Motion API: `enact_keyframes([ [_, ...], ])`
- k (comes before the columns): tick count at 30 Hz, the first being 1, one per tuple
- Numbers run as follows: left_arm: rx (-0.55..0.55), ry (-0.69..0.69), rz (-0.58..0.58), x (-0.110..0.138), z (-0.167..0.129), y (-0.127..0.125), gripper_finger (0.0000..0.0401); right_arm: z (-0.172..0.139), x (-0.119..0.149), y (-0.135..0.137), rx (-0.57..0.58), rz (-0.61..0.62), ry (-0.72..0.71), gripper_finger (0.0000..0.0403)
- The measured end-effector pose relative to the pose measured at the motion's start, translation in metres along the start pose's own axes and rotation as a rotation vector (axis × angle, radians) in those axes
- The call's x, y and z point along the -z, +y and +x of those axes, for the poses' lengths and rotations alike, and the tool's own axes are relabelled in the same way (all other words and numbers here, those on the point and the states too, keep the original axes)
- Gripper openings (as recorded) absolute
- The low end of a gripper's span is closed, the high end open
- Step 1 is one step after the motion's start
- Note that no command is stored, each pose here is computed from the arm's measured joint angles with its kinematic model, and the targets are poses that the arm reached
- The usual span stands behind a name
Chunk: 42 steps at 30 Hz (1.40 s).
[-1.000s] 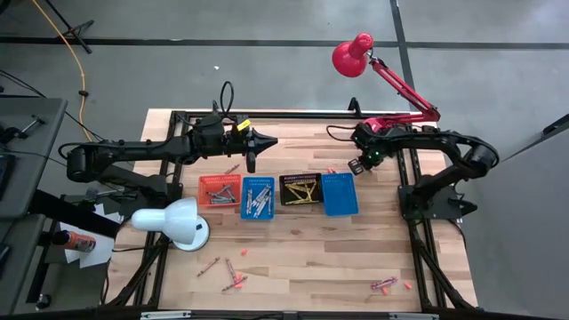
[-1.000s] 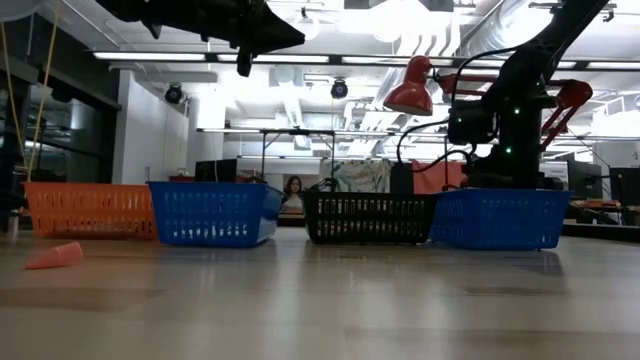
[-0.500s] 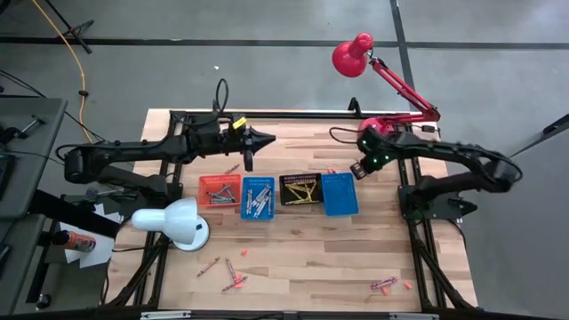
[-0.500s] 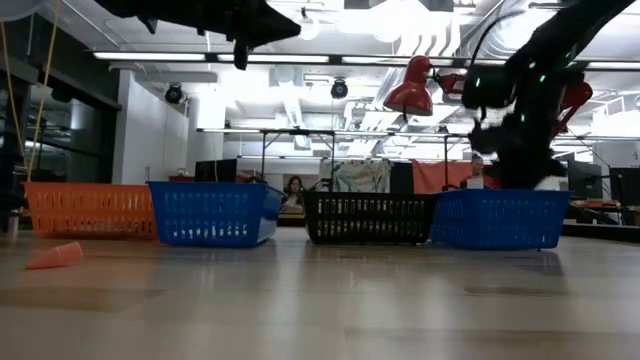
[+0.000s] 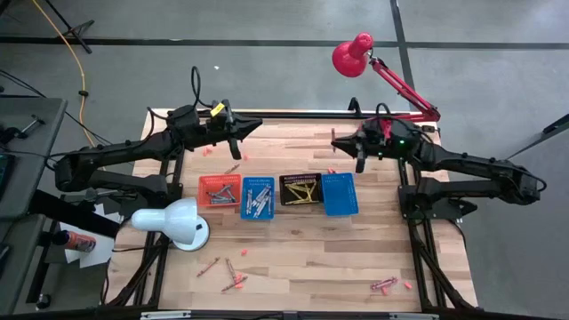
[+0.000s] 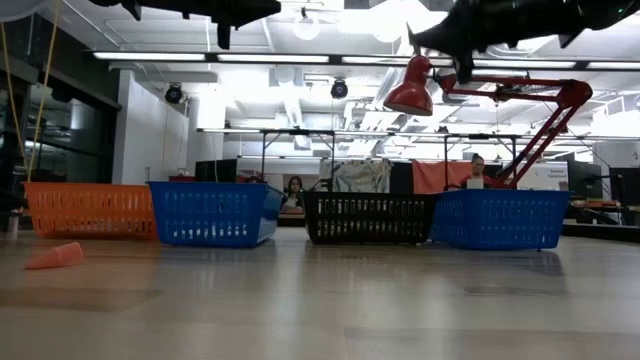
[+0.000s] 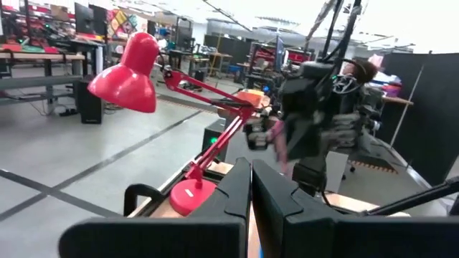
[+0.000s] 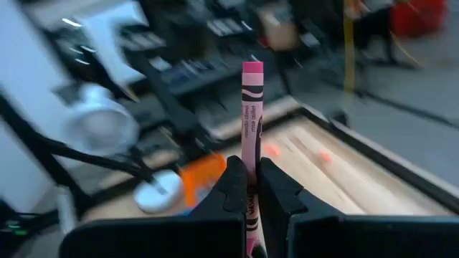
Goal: Sort crayons
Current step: Put the pink crayon into the right blue bin
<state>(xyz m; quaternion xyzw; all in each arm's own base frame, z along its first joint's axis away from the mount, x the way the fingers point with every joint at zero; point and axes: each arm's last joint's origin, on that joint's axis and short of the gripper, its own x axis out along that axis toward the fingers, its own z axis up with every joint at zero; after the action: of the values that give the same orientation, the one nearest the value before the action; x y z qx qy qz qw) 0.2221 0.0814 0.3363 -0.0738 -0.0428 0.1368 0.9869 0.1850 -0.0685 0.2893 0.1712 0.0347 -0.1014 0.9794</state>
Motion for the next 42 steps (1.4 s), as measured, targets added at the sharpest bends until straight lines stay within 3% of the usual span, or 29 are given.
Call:
enact_keyframes([
  [4,-0.001,-0.002,0.0,-0.001,-0.001,0.0,0.0003,0.001,-0.008,0.008,-0.108,-0.031,-0.077,0.0],
  [16,0.001,0.001,0.0,0.0,-0.001,0.0,0.0003,0.001,-0.007,0.009,-0.127,-0.001,-0.058,0.0],
  [20,-0.001,0.013,-0.001,0.001,-0.001,0.0,0.0003,0.001,-0.001,0.008,-0.14,0.054,0.015,0.0],
  [23,-0.004,0.03,-0.003,0.003,-0.001,0.001,0.0003,0.0,0.013,0.005,-0.127,0.148,0.172,0.0],
  [32,-0.01,0.065,-0.005,0.006,-0.001,0.001,0.0003,-0.01,0.063,0.004,0.101,0.345,0.646,0.0],
  [42,-0.012,0.069,-0.005,0.007,-0.001,0.001,0.0003,0.012,0.096,0.002,0.384,0.701,0.795,0.0024],
])
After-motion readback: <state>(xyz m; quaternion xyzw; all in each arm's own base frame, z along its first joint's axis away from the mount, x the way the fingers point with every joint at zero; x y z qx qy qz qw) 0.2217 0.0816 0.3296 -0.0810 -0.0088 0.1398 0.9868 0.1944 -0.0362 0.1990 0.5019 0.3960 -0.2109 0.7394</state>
